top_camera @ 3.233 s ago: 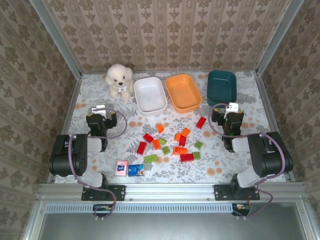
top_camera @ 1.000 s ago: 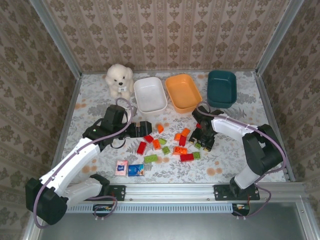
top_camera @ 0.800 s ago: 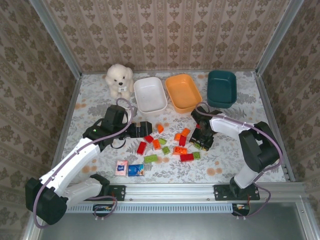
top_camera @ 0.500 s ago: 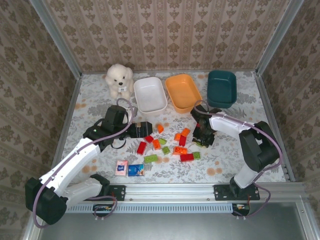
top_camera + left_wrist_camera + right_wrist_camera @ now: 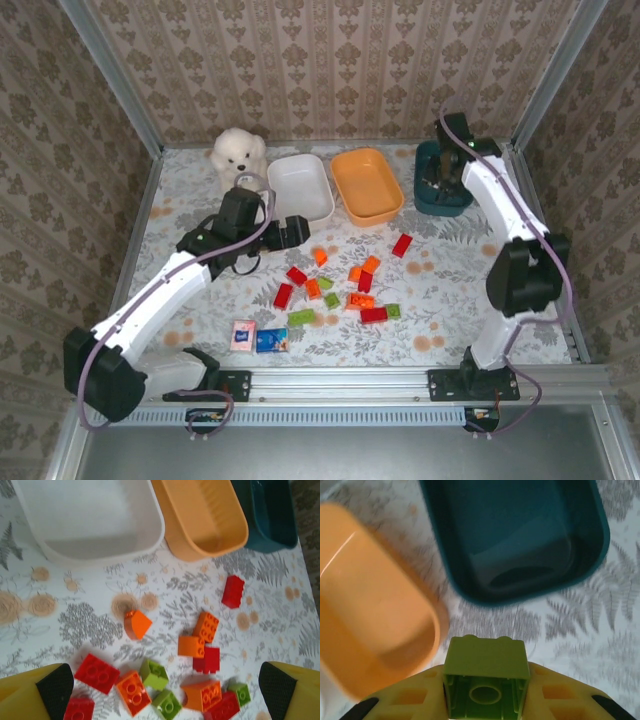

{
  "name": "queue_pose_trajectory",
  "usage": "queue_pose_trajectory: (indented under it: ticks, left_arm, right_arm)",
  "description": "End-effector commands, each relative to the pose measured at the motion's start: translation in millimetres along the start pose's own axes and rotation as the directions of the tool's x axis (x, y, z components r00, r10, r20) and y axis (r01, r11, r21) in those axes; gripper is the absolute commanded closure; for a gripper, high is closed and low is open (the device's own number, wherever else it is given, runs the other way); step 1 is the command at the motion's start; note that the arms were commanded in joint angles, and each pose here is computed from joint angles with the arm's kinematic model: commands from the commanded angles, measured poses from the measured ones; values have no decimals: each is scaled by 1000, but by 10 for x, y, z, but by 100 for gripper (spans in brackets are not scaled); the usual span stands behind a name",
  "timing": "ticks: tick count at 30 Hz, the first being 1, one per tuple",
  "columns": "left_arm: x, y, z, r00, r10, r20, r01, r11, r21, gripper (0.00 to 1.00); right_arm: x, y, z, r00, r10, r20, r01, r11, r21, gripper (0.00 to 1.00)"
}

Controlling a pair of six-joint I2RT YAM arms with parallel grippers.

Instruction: Sort the legos into containers by color

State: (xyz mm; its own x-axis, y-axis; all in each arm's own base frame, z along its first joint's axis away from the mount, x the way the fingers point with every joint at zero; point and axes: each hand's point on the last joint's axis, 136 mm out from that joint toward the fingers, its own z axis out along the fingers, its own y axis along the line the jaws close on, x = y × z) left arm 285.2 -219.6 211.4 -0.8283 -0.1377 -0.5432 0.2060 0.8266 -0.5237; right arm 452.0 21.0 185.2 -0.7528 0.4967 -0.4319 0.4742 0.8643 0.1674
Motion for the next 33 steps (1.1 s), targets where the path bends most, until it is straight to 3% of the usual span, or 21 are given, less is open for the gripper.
queue_pose_trajectory:
  ticks: [1,5,13,16,18,22,27,30,33]
  left_arm:
    - [-197,7,47,998,-44,42,45,999,-27,1]
    - [-261,-33,123,998,-55,42,56,998,-21,1]
    - [-274,-14,141,997,-67,45,68,997,-42,1]
    - [-244,30,131,997,-71,37,73,995,-64,2]
    - [-222,62,113,997,-72,32,74,994,-81,3]
    - [-118,144,64,997,-72,-1,72,990,-121,5]
    - [238,384,-18,991,-59,-121,32,975,-220,8]
    - [580,596,-60,971,-55,-234,-16,957,-289,12]
    - [917,756,-72,940,-47,-338,-68,945,-321,15]
  right_arm:
    - [-96,-47,433,995,-52,-80,56,997,51,67]
    - [-312,-74,894,991,-48,-123,58,995,80,67]
    - [-358,-208,1578,974,21,-227,-1,996,85,63]
    - [-319,-269,1717,964,50,-260,-28,996,89,58]
    - [-338,-284,1715,964,59,-259,-38,996,85,50]
    - [-531,-163,1446,979,38,-198,-33,999,27,32]
    - [-817,132,649,999,12,-51,-16,997,-78,30]
    - [-706,476,109,999,-26,26,30,981,-193,31]
    - [-348,875,-367,991,-90,94,118,922,-368,30]
